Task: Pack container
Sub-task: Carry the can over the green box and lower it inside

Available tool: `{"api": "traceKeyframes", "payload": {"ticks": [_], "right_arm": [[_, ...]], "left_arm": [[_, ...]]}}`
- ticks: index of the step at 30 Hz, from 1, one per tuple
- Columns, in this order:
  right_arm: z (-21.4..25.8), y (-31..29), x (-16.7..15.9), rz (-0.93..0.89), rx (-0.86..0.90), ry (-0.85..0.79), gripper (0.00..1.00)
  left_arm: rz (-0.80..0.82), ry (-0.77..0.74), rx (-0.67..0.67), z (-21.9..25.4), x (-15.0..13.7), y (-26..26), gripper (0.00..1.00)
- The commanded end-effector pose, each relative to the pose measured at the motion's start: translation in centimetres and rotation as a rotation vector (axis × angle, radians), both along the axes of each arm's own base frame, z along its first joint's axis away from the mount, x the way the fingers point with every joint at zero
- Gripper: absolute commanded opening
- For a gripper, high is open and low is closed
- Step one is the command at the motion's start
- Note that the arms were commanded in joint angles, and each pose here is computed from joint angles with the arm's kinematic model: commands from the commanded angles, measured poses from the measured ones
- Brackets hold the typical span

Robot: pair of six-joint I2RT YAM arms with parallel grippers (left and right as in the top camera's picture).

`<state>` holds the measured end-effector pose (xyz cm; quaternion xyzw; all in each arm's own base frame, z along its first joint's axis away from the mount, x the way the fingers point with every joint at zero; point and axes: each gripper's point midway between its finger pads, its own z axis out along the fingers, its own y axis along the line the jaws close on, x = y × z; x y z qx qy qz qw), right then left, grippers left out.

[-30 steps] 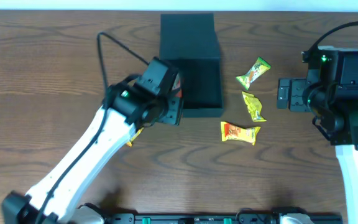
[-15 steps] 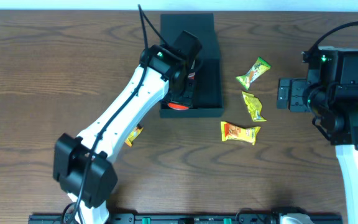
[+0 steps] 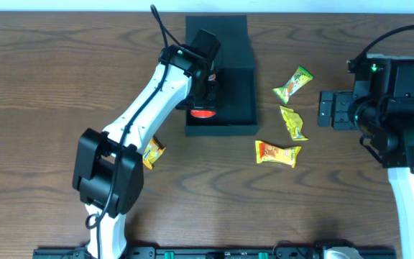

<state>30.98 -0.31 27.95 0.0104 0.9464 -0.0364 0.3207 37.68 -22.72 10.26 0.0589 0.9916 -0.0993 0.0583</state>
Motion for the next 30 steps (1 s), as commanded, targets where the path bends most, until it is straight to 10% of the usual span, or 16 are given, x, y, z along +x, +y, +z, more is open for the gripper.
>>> {"api": "traceKeyframes", "payload": {"ticks": [1,30], "right_arm": [[0.4,0.1,0.0,-0.007,0.018,-0.010,0.99],[0.4,0.1,-0.1,-0.007,0.017,-0.007,0.99]], "left_arm": [[0.025,0.016,-0.022,-0.3,0.4,-0.6,0.30],[0.016,0.074,0.080,-1.3,-1.6,0.3,0.31]]}}
